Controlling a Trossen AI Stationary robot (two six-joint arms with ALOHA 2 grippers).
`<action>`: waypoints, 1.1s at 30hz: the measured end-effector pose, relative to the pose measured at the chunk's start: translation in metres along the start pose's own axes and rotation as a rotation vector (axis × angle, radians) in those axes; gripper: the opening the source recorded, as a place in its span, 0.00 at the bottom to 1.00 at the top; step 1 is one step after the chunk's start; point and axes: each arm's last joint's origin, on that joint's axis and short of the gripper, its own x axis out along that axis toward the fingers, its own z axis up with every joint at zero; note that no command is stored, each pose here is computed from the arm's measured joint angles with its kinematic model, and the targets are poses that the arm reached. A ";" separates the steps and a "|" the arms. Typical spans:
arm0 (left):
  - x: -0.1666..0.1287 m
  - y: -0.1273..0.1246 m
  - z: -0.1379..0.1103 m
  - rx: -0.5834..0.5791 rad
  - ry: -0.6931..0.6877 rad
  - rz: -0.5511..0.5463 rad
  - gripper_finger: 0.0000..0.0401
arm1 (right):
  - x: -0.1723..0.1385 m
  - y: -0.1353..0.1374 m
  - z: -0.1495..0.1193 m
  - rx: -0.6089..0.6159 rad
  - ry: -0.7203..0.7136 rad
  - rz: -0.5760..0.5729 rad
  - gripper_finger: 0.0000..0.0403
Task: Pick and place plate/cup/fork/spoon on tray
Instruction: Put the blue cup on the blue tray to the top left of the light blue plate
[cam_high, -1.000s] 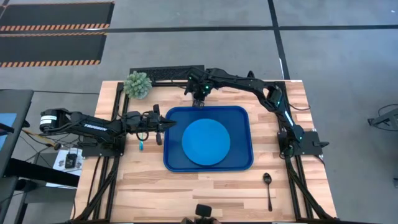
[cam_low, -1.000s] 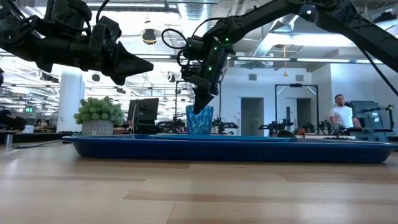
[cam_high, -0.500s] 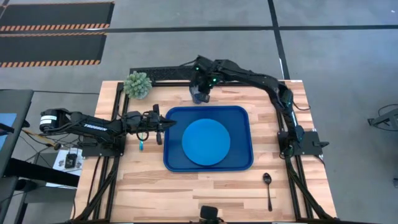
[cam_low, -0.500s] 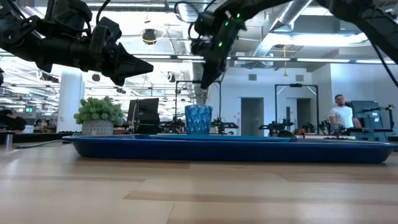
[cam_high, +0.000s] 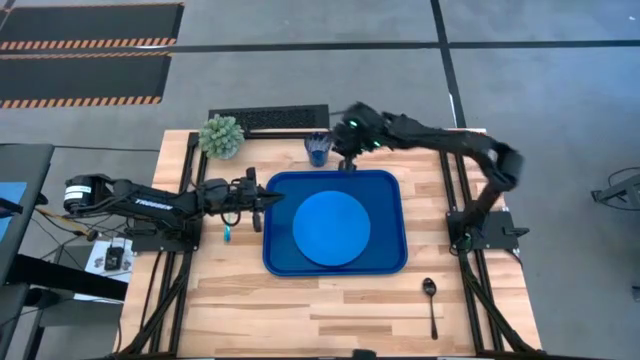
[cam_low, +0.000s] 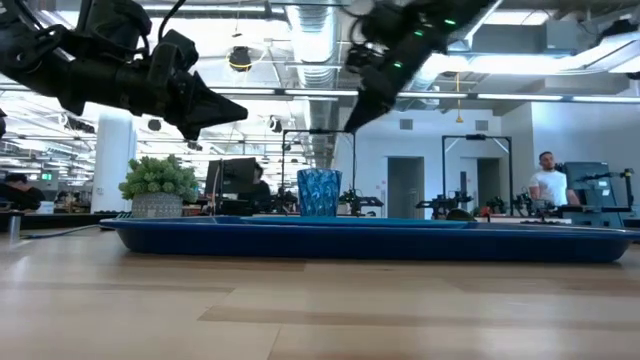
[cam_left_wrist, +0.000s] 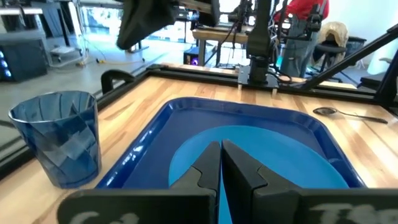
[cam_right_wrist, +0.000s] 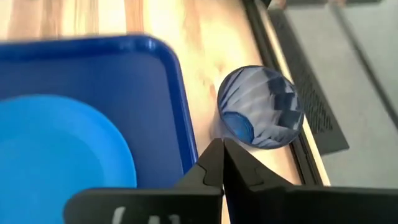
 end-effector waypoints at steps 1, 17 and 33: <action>0.002 0.000 0.002 -0.007 0.009 0.001 0.00 | -0.003 0.003 -0.010 0.022 -0.044 -0.011 0.04; 0.075 0.032 0.079 0.166 0.434 0.087 0.00 | -0.022 0.048 -0.135 0.221 -0.462 -0.053 0.02; 0.155 0.084 0.109 0.316 0.720 0.094 0.17 | -0.018 0.065 -0.153 0.169 -0.435 -0.019 0.03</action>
